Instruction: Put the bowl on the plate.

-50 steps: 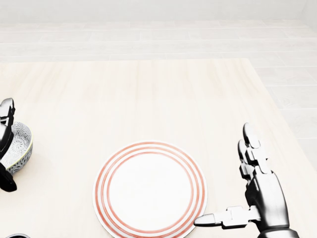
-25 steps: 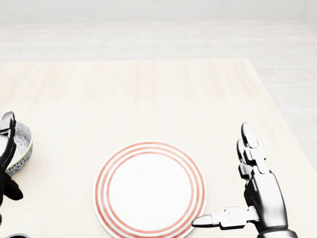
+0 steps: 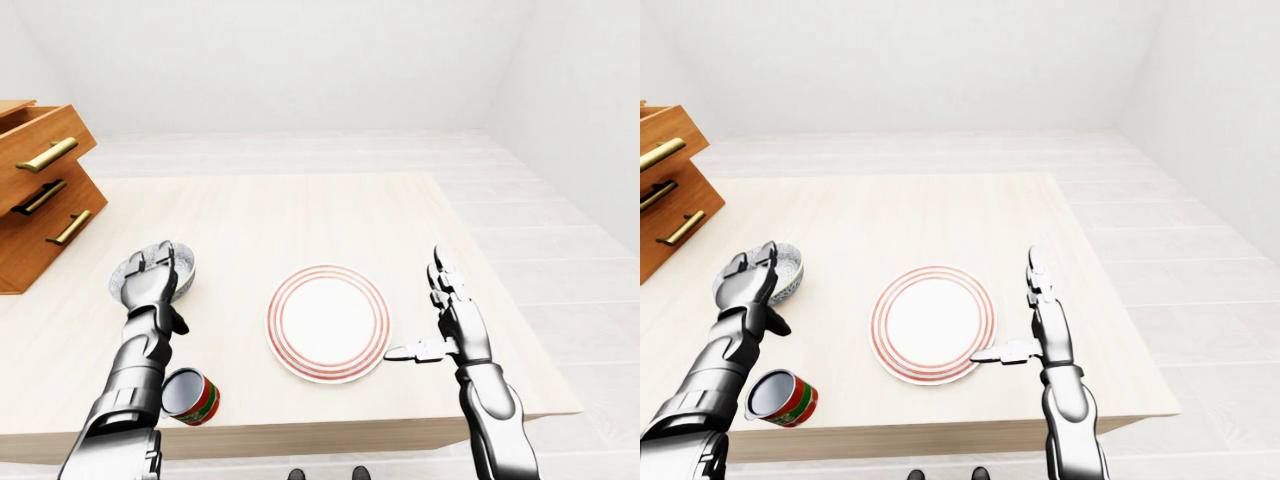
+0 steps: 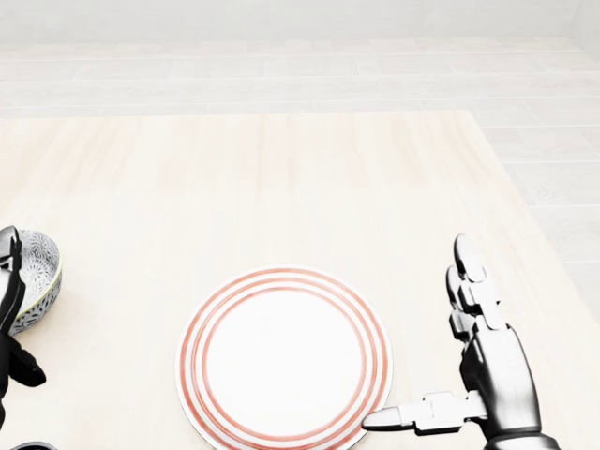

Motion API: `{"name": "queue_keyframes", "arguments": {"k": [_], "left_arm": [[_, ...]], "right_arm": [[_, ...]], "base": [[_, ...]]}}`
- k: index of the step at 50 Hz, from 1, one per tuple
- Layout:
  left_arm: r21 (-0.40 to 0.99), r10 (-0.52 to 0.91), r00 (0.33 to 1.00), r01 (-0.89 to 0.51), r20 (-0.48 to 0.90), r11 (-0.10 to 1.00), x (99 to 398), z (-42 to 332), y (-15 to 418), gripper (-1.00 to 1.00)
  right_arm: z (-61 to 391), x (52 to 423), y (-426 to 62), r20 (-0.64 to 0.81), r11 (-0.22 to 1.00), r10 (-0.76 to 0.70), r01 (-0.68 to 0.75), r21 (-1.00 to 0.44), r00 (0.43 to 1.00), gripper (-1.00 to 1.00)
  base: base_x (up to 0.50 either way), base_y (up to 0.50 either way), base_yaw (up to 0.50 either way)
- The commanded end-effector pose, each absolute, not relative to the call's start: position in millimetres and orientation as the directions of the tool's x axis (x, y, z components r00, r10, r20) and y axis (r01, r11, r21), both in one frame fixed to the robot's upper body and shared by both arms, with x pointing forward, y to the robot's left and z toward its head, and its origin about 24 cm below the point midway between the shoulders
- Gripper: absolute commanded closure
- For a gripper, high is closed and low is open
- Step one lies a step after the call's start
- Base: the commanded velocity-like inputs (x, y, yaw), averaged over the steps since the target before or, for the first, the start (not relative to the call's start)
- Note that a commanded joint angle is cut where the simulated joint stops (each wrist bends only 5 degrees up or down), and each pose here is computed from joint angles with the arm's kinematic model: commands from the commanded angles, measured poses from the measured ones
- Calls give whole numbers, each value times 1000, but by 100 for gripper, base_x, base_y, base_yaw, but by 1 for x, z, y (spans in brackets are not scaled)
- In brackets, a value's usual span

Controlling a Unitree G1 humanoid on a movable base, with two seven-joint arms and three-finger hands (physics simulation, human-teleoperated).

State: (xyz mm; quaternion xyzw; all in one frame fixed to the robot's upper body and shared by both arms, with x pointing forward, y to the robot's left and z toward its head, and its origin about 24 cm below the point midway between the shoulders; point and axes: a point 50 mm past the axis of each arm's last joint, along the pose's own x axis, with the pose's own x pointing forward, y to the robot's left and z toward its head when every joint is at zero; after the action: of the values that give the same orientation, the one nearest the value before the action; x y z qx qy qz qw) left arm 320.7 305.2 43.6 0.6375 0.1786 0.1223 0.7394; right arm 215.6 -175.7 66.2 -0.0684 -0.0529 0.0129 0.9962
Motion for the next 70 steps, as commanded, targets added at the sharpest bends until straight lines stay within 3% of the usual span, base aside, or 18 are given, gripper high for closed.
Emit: {"name": "queue_keyframes", "arguments": {"k": [1, 34, 70], "left_arm": [[982, 450, 884, 49, -127, 181, 320, 35, 311, -100], [976, 521, 837, 67, -168, 207, 311, 20, 322, -100], [975, 507, 841, 96, -188, 202, 314, 20, 320, -100]], "right_arm": [[64, 217, -175, 98, 989, 35, -21, -145, 995, -100], [64, 218, -173, 103, 987, 31, -15, -157, 994, -100], [60, 219, -172, 96, 987, 31, -16, -158, 995, -100]], "base": [[0, 0, 0], [0, 0, 0], [0, 0, 0]]}}
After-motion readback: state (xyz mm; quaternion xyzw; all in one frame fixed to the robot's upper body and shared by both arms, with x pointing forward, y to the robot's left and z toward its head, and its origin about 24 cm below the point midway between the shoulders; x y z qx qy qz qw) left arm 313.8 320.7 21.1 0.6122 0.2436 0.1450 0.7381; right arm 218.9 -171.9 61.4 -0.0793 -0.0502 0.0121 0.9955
